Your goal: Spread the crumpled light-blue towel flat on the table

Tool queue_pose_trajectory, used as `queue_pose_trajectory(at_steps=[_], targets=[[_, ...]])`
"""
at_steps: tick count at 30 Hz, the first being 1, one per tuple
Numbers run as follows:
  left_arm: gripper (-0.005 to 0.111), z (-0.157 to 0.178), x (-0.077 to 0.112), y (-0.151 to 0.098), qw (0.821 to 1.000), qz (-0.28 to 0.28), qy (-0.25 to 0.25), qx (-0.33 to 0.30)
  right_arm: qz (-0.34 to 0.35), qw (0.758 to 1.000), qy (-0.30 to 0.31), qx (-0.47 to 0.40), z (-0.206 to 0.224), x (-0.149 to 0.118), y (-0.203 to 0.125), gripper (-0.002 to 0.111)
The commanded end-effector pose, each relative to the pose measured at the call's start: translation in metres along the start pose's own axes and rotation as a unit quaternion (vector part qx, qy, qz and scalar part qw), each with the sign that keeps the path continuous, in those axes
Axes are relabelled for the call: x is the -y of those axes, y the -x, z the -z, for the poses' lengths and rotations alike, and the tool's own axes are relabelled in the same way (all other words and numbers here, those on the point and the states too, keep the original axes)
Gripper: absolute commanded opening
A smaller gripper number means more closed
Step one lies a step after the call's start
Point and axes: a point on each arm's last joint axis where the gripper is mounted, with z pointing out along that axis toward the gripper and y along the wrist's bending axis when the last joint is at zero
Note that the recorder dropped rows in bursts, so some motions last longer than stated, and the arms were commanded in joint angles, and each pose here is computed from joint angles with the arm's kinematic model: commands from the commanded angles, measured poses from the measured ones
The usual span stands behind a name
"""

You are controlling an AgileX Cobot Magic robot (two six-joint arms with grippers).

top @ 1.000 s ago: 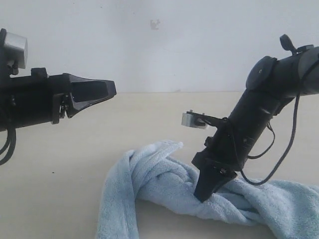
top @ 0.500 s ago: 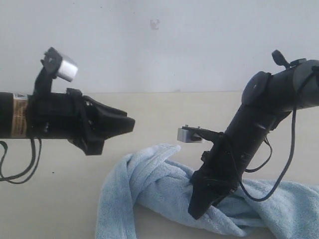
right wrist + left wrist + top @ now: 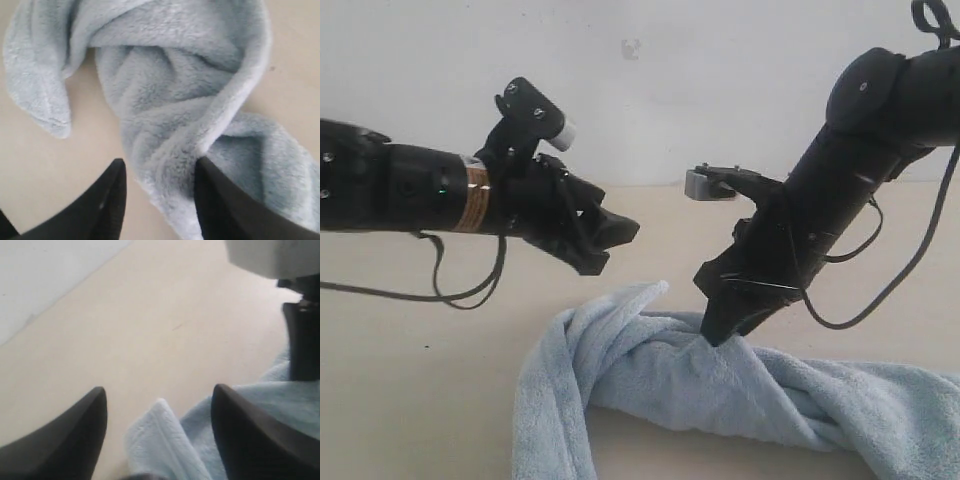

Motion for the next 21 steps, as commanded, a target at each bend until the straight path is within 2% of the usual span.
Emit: queue_pose_trajectory(at_steps=[1, 5, 7, 10, 15, 21], targets=[[0.059, -0.038, -0.013, 0.000, 0.999, -0.026, 0.013, -0.031, -0.033, 0.997, -0.074, -0.015, 0.005, 0.011, -0.004, 0.042], [0.059, -0.064, -0.021, -0.008, 0.998, 0.010, 0.002, -0.060, -0.038, 0.993, -0.116, -0.010, 0.006, 0.018, -0.003, 0.042], [0.059, -0.074, -0.021, -0.009, 0.997, 0.044, -0.019, -0.057, -0.043, 0.991, -0.127, -0.004, 0.007, 0.020, -0.002, 0.042], [0.059, -0.083, -0.018, -0.012, 0.996, 0.047, -0.049, -0.055, -0.046, 0.987, -0.151, -0.005, 0.008, 0.025, -0.003, 0.042], [0.059, -0.089, -0.019, -0.020, 0.997, 0.000, -0.049, -0.062, -0.091, 0.976, -0.197, 0.005, 0.015, 0.040, -0.005, 0.042], [0.059, -0.095, -0.010, -0.019, 0.997, -0.016, -0.039, -0.069, -0.125, 0.970, -0.206, 0.018, 0.021, 0.053, -0.009, 0.042]])
